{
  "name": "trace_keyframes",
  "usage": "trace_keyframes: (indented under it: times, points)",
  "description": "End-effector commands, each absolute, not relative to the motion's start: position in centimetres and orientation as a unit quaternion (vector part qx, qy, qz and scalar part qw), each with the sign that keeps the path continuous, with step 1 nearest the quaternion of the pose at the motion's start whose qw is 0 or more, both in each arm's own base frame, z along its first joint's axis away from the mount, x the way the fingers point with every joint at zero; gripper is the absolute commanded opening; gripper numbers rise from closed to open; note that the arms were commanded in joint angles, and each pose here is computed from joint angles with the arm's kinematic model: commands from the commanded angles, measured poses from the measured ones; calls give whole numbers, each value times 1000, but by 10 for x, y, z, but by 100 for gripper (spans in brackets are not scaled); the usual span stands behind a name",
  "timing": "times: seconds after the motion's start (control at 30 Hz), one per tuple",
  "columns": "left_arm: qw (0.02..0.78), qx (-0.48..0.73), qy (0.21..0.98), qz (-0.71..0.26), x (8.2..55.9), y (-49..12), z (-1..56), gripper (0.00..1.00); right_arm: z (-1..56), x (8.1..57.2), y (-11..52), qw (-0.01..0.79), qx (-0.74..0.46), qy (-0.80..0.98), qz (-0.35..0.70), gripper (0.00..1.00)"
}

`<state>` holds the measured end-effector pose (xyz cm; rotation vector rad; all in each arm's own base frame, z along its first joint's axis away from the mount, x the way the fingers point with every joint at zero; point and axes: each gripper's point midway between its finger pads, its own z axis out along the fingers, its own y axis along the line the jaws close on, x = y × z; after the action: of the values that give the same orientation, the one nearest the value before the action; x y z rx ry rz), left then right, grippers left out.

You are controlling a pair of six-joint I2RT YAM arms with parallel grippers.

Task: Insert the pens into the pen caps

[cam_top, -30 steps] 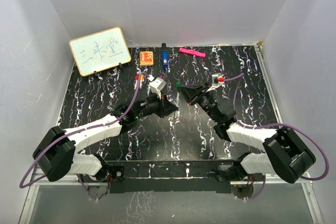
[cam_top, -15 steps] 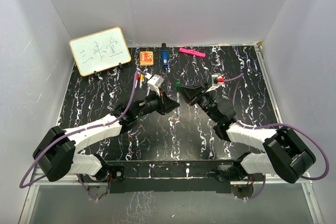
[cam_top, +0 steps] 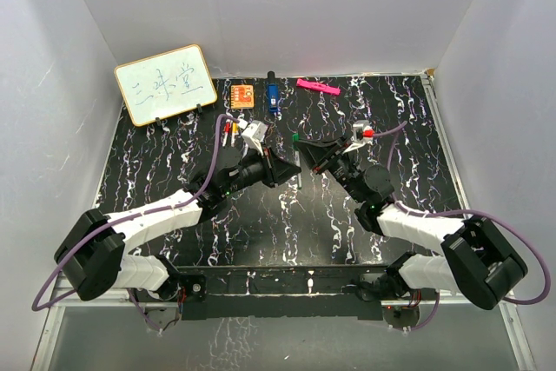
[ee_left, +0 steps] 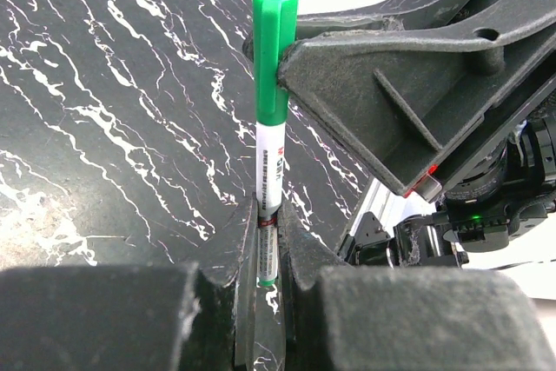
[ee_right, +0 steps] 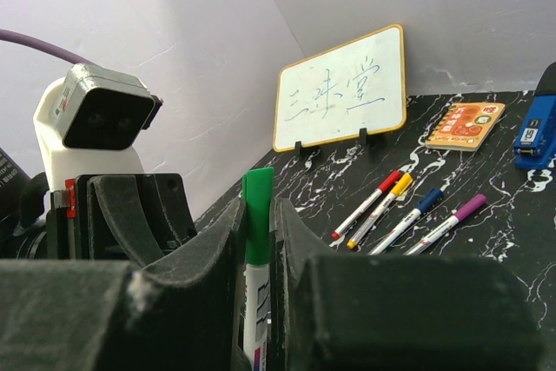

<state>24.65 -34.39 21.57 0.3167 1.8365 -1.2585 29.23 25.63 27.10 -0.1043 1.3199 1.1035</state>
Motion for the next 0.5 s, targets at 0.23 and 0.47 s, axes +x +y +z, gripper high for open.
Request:
trace_keyframes:
  times: [0.23, 0.47]
  points:
    - [559, 79, 623, -541, 282, -324, 321, 0, 220, 290, 277, 593, -105, 664, 444, 0]
    - [586, 50, 601, -542, 306, -306, 341, 0, 195, 283, 286, 563, -112, 695, 434, 0]
